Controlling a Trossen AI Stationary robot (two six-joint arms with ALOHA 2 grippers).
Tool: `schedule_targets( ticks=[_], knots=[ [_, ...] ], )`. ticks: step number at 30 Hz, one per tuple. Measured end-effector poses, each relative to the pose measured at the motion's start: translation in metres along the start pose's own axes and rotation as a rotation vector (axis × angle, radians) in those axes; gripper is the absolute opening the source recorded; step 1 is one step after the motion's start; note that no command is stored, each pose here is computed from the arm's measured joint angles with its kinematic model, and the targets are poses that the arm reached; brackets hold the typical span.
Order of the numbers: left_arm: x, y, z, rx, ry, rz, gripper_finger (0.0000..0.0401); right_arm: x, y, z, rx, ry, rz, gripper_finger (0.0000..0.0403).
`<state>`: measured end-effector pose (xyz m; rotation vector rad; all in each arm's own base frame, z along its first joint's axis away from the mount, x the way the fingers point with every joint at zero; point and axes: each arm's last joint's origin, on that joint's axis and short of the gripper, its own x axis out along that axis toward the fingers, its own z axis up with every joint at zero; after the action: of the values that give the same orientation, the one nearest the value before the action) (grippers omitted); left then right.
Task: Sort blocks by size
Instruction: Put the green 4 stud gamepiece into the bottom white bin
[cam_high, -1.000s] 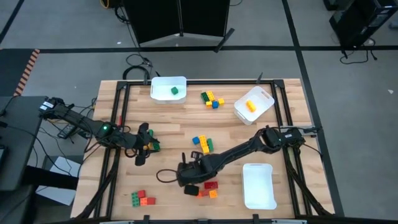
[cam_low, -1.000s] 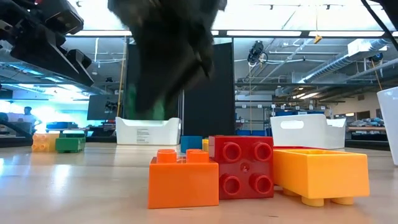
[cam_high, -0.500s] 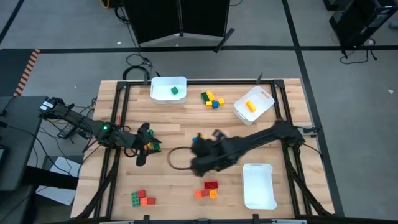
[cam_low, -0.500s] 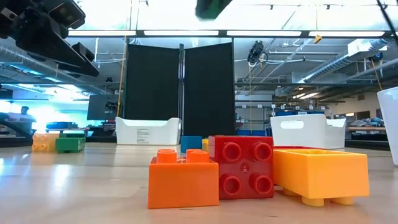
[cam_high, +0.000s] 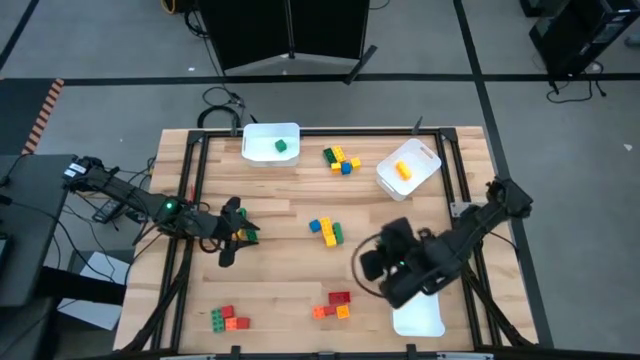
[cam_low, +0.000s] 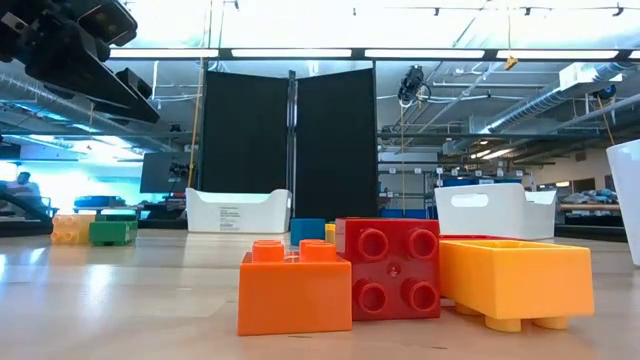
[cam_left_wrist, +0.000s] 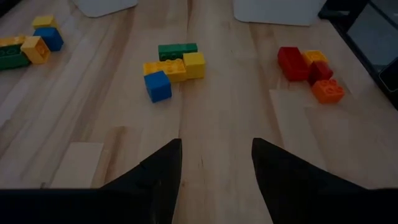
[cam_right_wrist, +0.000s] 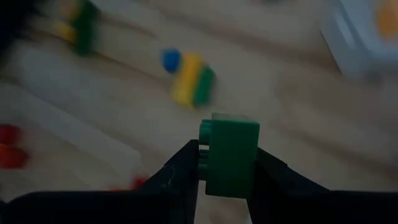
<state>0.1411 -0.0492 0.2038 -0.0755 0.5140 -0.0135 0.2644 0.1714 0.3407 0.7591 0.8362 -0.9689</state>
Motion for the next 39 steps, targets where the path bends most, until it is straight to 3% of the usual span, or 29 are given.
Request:
schedule_targets(
  ticks=[5,10,29,39],
  knots=[
    [0.0,0.0,0.0,0.001,0.0,0.0,0.0203,0.018,-0.029,-0.037,0.21,0.149,-0.177,0.0109],
    [0.0,0.0,0.0,0.002,0.0,0.0,0.0203,0.033,-0.04,-0.065,0.232,0.303,-0.246,0.0114],
    [0.0,0.0,0.0,0.002,0.0,0.0,0.0203,0.114,-0.068,-0.126,0.236,0.493,-0.171,0.0113],
    [0.0,0.0,0.0,0.002,0.0,0.0,0.0203,0.118,-0.068,-0.129,0.169,0.531,-0.133,0.0135]
  ],
)
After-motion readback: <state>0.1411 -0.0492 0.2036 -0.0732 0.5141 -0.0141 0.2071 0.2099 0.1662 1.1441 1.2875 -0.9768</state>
